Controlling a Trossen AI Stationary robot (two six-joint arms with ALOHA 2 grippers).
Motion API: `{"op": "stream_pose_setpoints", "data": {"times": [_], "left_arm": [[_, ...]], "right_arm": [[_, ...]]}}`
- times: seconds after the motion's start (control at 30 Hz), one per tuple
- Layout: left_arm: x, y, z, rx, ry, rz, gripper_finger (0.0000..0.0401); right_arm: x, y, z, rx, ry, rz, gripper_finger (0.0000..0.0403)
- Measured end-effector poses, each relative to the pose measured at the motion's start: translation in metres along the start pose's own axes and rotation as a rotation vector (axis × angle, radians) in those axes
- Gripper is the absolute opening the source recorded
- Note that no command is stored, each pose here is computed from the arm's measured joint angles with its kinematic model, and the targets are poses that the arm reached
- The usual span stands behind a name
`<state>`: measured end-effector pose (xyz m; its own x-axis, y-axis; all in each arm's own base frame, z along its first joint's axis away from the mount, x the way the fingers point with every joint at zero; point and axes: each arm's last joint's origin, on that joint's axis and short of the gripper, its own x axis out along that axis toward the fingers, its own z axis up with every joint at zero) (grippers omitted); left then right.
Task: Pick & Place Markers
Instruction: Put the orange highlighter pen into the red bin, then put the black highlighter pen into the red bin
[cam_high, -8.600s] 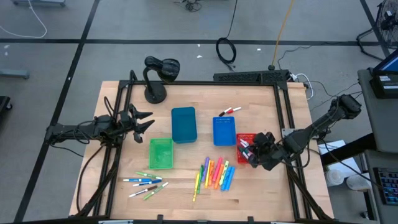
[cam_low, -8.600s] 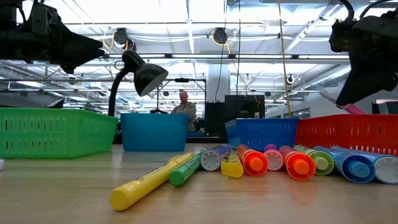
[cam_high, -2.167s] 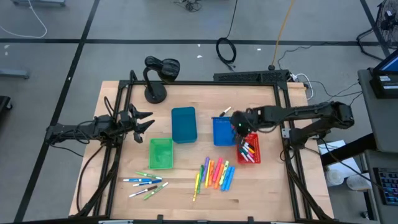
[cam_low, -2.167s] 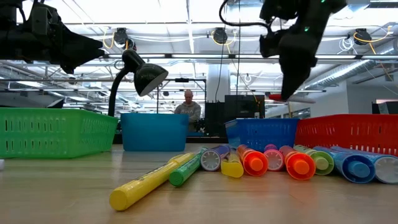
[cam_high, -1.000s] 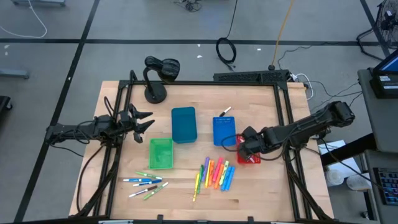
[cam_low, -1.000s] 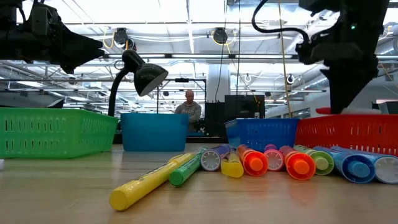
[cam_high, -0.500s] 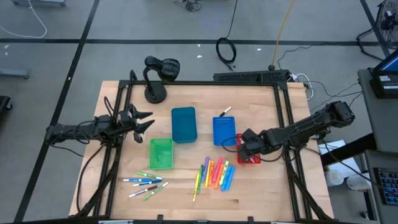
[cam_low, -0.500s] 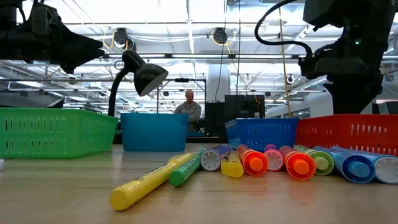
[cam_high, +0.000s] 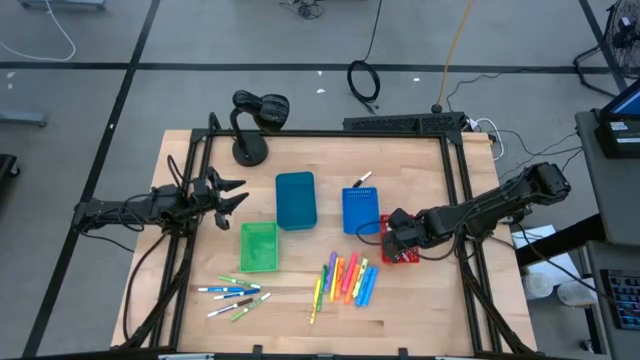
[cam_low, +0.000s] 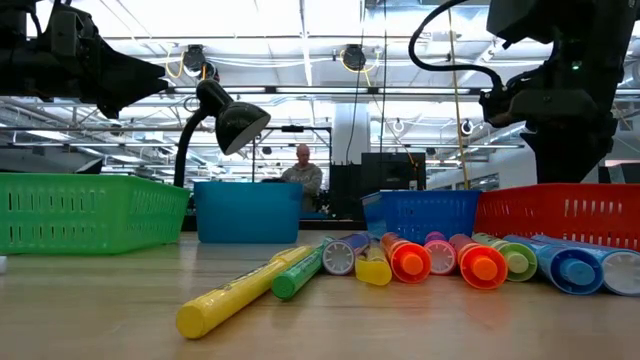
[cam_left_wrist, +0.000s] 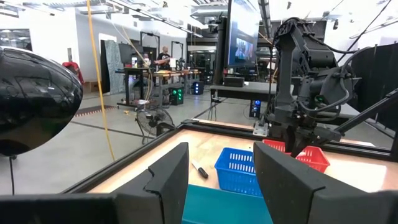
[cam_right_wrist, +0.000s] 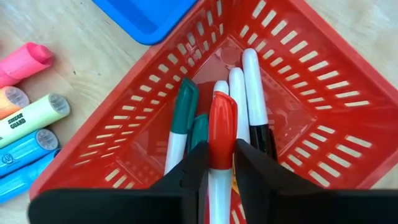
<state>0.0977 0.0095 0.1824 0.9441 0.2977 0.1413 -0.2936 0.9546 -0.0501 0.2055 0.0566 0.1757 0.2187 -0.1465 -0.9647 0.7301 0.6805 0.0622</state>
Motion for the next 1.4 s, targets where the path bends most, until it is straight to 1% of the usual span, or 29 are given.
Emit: {"op": "stream_pose_setpoints", "data": {"times": [0.23,0.47,0.6,0.7,0.77,0.87,0.97,1.03,1.1,1.2,1.3,1.4], "left_arm": [[0.0,0.0,0.0,0.0,0.0,0.0,0.0184],[0.0,0.0,0.0,0.0,0.0,0.0,0.0184],[0.0,0.0,0.0,0.0,0.0,0.0,0.0184],[0.0,0.0,0.0,0.0,0.0,0.0,0.0184],[0.0,0.0,0.0,0.0,0.0,0.0,0.0184],[0.0,0.0,0.0,0.0,0.0,0.0,0.0184],[0.0,0.0,0.0,0.0,-0.001,-0.001,0.0184],[0.0,0.0,0.0,0.0,0.0,0.0,0.0184],[0.0,0.0,0.0,0.0,0.0,-0.001,0.0184],[0.0,0.0,0.0,0.0,0.0,0.0,0.0184],[0.0,0.0,0.0,0.0,0.0,0.0,0.0184],[0.0,0.0,0.0,0.0,0.0,0.0,0.0184]], "right_arm": [[0.0,0.0,0.0,-0.003,-0.001,0.0,0.0078],[0.0,0.003,0.002,-0.021,-0.023,0.027,0.0104],[-0.001,0.006,0.011,-0.046,-0.06,0.096,0.0117],[-0.008,0.009,0.022,-0.063,-0.102,0.216,0.0121],[-0.016,0.01,0.031,-0.083,-0.158,0.308,0.012],[-0.03,0.013,0.047,-0.148,-0.306,0.432,0.0117],[-0.046,0.015,0.063,-0.271,-0.511,0.522,0.0117],[-0.057,0.016,0.074,-0.38,-0.67,0.548,0.0117],[-0.065,0.017,0.084,-0.504,-0.828,0.535,0.0117],[-0.076,0.016,0.095,-0.667,-1.034,0.456,0.0116],[-0.082,0.012,0.104,-0.73,-1.171,0.322,0.0117],[-0.083,0.005,0.112,-0.732,-1.219,0.169,0.0116]]}}
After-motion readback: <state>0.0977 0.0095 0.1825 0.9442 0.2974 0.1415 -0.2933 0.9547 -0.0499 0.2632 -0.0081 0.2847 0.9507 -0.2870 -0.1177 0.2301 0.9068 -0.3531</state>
